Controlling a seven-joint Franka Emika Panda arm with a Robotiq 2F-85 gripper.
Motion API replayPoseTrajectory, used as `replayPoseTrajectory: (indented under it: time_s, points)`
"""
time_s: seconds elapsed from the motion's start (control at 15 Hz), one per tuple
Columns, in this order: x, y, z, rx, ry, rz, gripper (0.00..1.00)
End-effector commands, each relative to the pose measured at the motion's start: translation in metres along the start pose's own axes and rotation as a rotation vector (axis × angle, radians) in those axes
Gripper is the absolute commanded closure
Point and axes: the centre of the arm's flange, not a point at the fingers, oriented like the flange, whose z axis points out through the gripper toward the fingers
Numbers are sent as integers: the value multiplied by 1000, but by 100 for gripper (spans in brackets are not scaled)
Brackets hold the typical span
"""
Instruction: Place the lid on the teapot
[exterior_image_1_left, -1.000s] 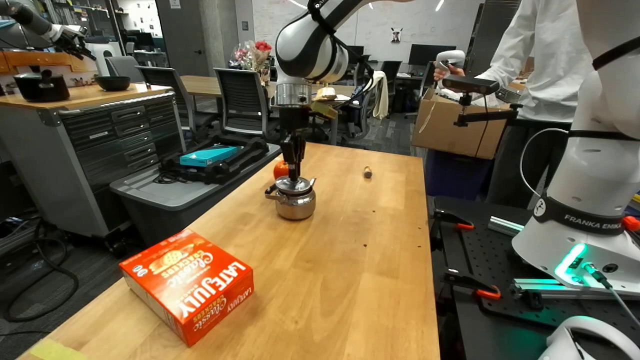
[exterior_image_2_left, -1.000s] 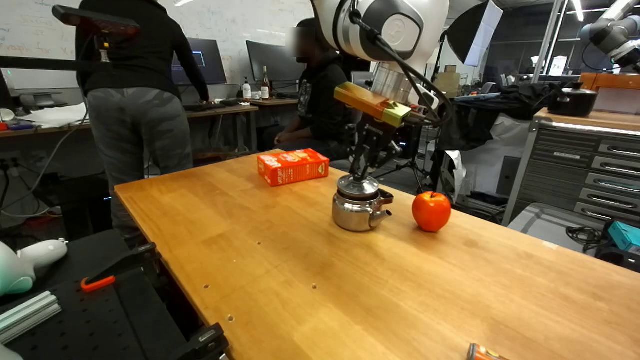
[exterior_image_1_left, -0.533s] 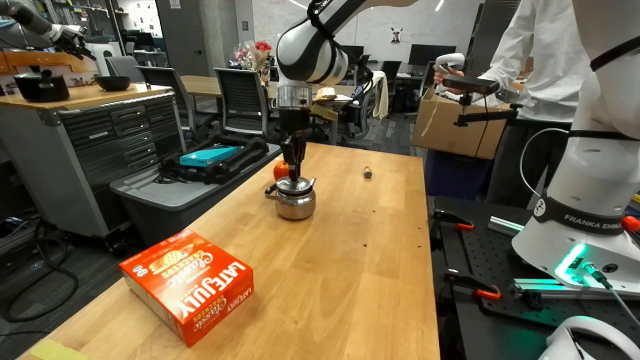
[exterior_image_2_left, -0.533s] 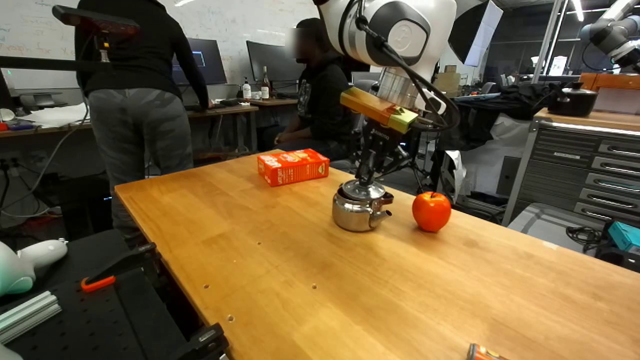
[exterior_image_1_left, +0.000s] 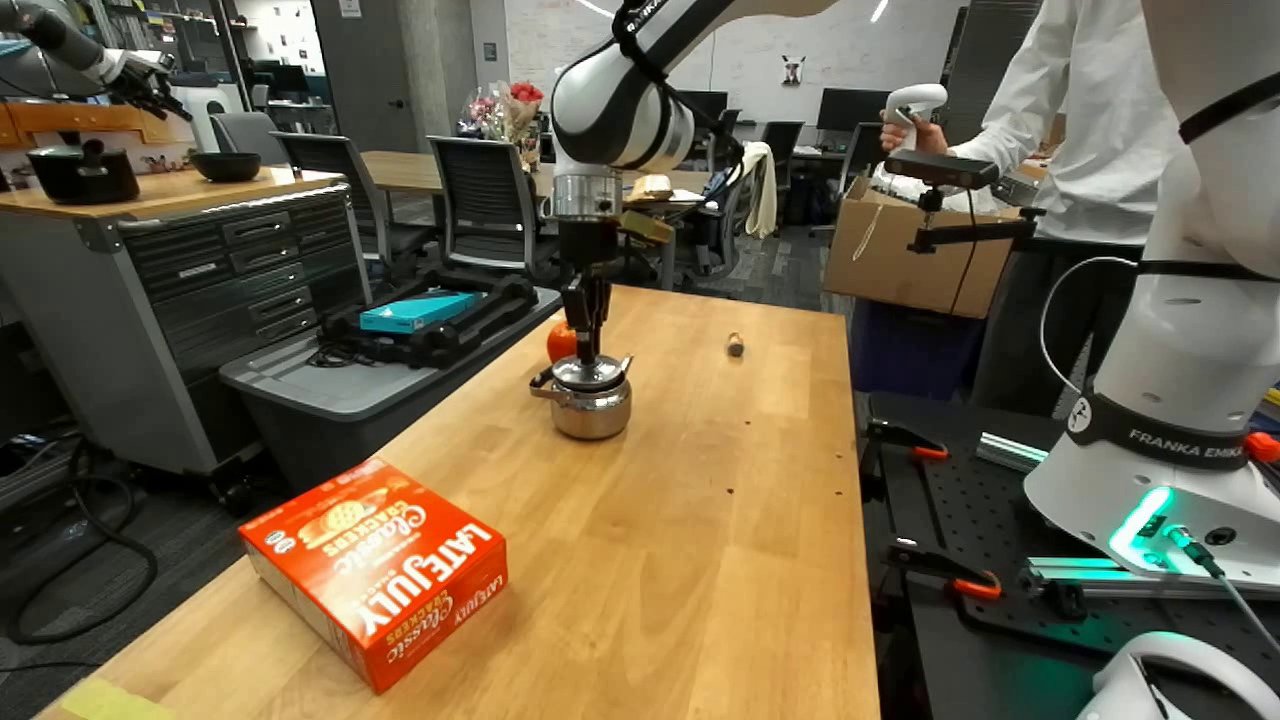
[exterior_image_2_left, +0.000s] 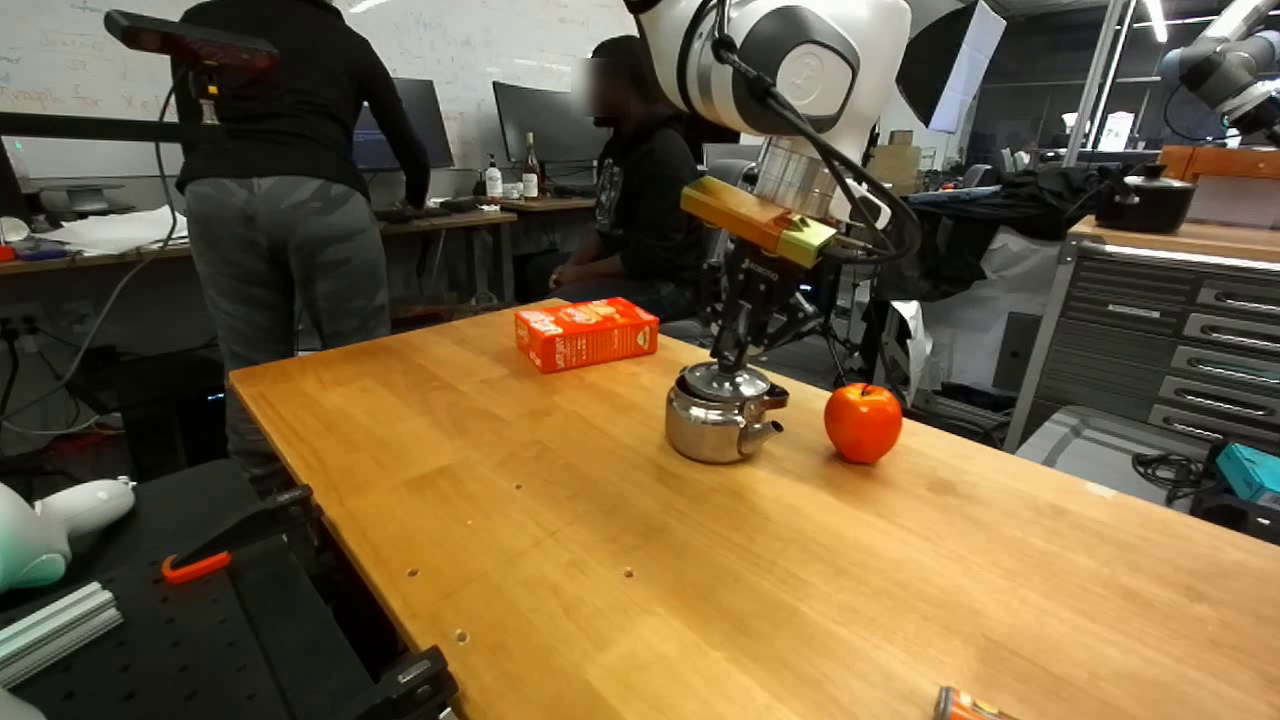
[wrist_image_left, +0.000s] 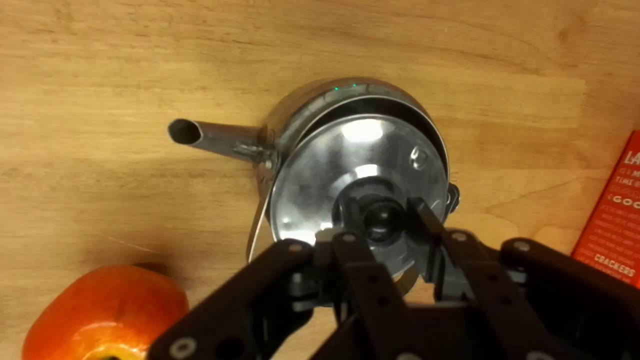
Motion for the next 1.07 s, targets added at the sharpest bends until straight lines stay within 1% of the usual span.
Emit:
replayPoseTrajectory:
  time_s: [0.0,0.4,1.0]
  points:
    - [3,-11,-2,-10,-8,-33,93]
    - [-3,-25,0,-14,-16,-61,93]
    - [-16,-13,-3,-19,-23,-46,93]
